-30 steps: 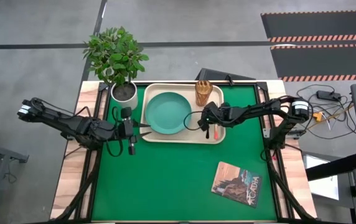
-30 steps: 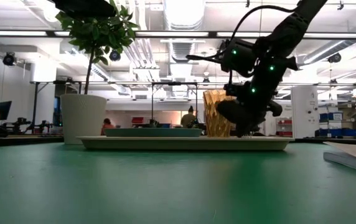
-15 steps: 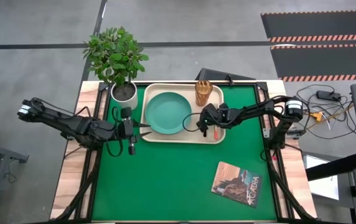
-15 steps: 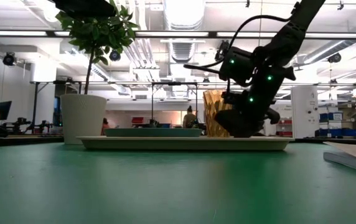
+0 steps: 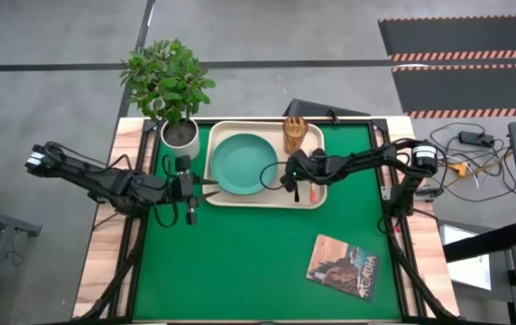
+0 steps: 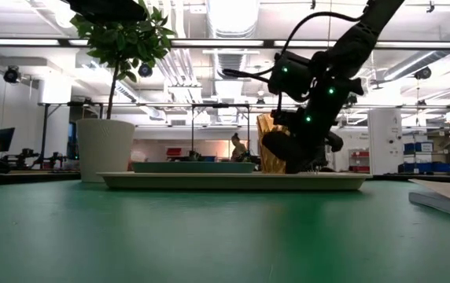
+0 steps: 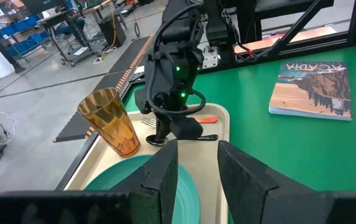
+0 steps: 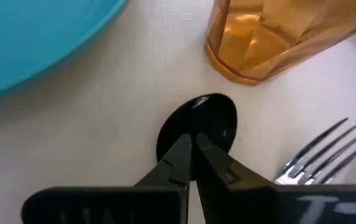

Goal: Pick and place plate/cup/fork/spoon on tray
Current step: Put the spoon in the middle of the brown fork and the green plate on the white tray, then adjust the spoon and the fork on the white tray

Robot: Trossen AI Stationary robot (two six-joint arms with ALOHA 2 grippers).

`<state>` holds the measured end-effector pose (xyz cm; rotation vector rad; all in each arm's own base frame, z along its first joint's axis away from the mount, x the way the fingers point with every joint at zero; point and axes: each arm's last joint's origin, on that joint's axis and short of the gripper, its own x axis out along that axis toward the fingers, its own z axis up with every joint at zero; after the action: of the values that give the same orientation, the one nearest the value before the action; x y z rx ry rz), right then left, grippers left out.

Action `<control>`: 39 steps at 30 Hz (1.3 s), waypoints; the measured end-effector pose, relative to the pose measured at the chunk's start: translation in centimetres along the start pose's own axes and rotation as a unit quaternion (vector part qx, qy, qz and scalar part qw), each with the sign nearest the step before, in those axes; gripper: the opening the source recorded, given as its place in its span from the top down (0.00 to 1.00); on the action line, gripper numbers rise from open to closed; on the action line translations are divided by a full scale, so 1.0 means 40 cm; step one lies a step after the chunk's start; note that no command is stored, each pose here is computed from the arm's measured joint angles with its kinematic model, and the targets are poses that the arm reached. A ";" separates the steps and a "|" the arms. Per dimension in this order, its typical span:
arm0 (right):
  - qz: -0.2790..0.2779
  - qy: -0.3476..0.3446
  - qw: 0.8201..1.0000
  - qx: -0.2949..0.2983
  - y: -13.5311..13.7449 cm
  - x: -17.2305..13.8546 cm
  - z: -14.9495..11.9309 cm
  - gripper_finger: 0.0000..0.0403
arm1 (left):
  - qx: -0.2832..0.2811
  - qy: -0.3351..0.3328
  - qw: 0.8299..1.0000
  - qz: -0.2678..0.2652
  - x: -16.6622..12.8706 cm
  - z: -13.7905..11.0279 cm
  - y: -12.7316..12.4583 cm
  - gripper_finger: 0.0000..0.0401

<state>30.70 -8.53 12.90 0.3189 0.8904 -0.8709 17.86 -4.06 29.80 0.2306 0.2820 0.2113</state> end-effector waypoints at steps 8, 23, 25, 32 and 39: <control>0.049 0.089 0.995 -0.018 0.014 -0.027 0.019 0.98 | 0.000 0.000 1.000 0.000 0.000 0.000 0.000 0.76; 0.077 0.173 0.980 -0.053 0.082 -0.116 0.023 0.98 | 0.000 0.000 1.000 0.000 0.000 0.000 0.000 0.76; 0.070 0.184 0.978 -0.066 0.087 -0.125 0.012 0.98 | 0.000 0.000 1.000 0.000 0.000 0.000 0.000 0.76; 0.024 0.217 0.972 -0.085 0.070 -0.134 -0.012 0.98 | 0.000 0.001 1.000 0.000 0.000 -0.001 0.000 0.76; 0.002 0.232 0.969 -0.090 0.048 -0.122 -0.027 0.98 | 0.000 0.001 1.000 0.000 0.000 -0.001 0.000 0.76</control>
<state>30.01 -4.16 15.87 0.3726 1.3938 -0.7131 17.86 -4.05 29.77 0.2313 0.2844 0.2112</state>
